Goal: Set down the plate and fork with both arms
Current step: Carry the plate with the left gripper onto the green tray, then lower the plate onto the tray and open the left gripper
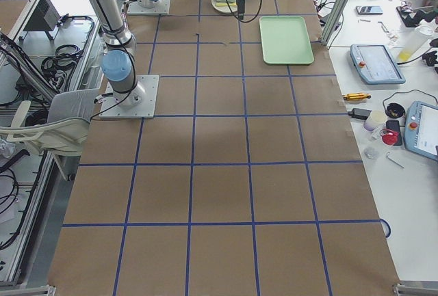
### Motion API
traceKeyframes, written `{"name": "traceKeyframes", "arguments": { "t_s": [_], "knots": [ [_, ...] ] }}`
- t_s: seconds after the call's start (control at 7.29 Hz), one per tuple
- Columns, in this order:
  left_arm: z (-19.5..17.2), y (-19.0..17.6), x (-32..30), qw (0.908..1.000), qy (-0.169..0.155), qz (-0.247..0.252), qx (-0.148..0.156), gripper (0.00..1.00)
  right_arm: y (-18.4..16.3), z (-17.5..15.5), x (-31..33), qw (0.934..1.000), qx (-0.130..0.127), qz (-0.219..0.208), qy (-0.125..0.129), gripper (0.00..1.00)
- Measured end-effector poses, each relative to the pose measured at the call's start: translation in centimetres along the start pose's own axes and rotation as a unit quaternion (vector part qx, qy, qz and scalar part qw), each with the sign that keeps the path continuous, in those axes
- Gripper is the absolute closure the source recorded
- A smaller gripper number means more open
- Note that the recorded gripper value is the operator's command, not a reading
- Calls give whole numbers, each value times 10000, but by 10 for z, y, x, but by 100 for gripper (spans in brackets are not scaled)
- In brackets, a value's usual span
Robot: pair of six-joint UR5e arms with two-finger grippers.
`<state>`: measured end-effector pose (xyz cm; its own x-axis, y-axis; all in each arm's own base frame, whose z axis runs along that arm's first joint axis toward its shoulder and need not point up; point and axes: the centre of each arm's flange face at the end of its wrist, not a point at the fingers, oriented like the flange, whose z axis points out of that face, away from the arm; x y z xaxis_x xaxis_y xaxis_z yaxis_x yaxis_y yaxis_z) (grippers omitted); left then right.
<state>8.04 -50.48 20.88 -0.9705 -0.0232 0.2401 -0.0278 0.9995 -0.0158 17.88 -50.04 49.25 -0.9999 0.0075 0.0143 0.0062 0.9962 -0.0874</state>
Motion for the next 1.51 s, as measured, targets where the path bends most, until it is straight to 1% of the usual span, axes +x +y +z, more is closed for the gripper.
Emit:
{"name": "traceKeyframes", "arguments": {
  "t_s": [0.27, 0.41, 0.55, 0.69, 0.82, 0.96, 1.1, 1.37, 1.51],
  "knots": [
    [-35, -45, 15, 9967, 753, -249, 149, 100, 0, 1, 0, 10000, -6, 0, 1, 0],
    [-41, -70, 36, 9944, 988, -304, 214, 100, 0, 1, 0, 10000, -6, 0, 1, 0],
    [-40, -99, 66, 9940, 1047, -221, 239, 100, 0, 1, 0, 10000, -8, 0, 1, 0],
    [-34, -136, 99, 9949, 985, -6, 231, 100, 0, 1, 0, 10000, -13, 0, 1, 0],
    [-24, -175, 131, 9962, 833, 195, 146, 100, 0, 2, 0, 10000, -16, 0, 0, 0],
    [-12, -211, 162, 9972, 674, 306, 55, 100, 0, 2, 0, 10000, -17, 0, -3, 0],
    [5, -242, 190, 9976, 595, 365, 24, 100, 1, 1, 0, 10000, -15, -2, -5, 0],
    [42, -284, 237, 9976, 572, 375, 66, 100, 1, 1, -1, 10000, -12, -7, -7, 0],
    [57, -297, 253, 9978, 580, 308, 92, 100, 1, 1, -1, 10000, -14, -7, -7, 0]
  ]
}}
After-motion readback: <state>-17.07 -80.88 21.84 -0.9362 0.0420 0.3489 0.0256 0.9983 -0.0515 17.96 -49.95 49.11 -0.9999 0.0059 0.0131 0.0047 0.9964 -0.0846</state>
